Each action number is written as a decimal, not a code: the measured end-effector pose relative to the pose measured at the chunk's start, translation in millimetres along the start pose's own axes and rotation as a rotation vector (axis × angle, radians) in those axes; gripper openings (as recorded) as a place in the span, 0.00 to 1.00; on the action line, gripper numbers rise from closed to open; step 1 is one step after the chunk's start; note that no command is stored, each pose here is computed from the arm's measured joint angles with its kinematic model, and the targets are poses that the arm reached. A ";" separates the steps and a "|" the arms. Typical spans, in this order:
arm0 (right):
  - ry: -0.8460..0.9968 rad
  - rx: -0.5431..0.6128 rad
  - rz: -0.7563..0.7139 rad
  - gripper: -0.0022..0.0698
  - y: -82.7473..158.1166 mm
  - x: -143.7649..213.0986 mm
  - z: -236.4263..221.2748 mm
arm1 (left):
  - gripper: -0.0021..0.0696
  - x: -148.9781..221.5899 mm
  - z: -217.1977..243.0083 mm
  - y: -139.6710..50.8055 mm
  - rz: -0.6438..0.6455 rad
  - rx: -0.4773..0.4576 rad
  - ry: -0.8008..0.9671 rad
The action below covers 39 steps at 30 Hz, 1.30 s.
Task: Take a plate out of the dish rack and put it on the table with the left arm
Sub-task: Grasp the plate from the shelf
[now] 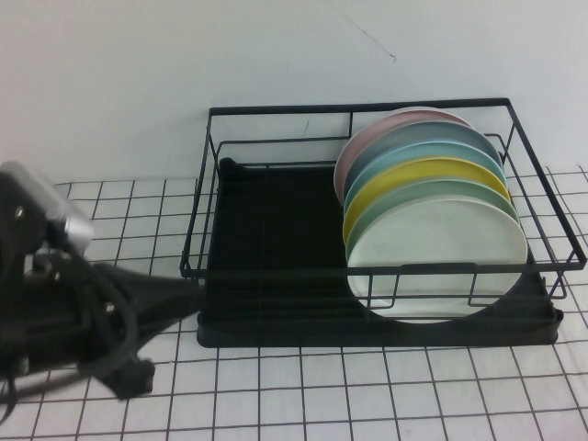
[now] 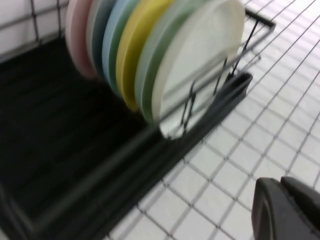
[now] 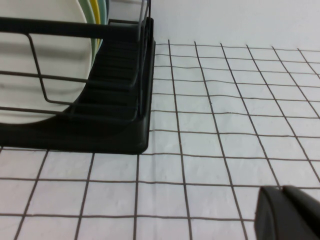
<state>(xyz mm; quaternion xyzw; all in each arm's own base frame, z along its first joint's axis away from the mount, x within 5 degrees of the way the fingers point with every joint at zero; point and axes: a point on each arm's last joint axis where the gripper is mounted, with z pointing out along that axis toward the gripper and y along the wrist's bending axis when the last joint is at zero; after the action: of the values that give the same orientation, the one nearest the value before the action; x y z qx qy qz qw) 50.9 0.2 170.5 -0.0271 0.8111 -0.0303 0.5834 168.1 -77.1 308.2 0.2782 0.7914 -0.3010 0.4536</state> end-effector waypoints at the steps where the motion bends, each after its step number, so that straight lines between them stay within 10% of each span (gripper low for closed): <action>1: 0.000 0.000 0.000 0.03 0.0 0.0 0.0 | 0.02 -7.1 6.7 5.6 0.010 0.019 -0.011; 8: 0.000 0.000 0.000 0.03 0.0 0.0 0.0 | 0.02 -46.7 58.3 40.9 0.068 0.092 0.008; 17: 0.000 0.000 0.000 0.03 0.0 0.0 0.0 | 0.04 -84.4 136.1 16.8 0.308 0.191 0.064; 29: 0.000 0.000 0.000 0.03 0.0 0.0 0.0 | 0.50 -80.6 214.7 3.9 0.504 0.273 0.153; 39: 0.000 0.000 0.000 0.03 0.0 0.0 0.0 | 0.54 -69.4 233.3 9.6 0.498 0.267 0.181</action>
<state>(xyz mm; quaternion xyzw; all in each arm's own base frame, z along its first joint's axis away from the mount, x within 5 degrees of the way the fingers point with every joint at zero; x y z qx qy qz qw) 50.9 0.2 170.5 -0.0271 0.8111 -0.0303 0.5834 333.4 -252.4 272.4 0.5467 0.6893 -0.2558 0.4007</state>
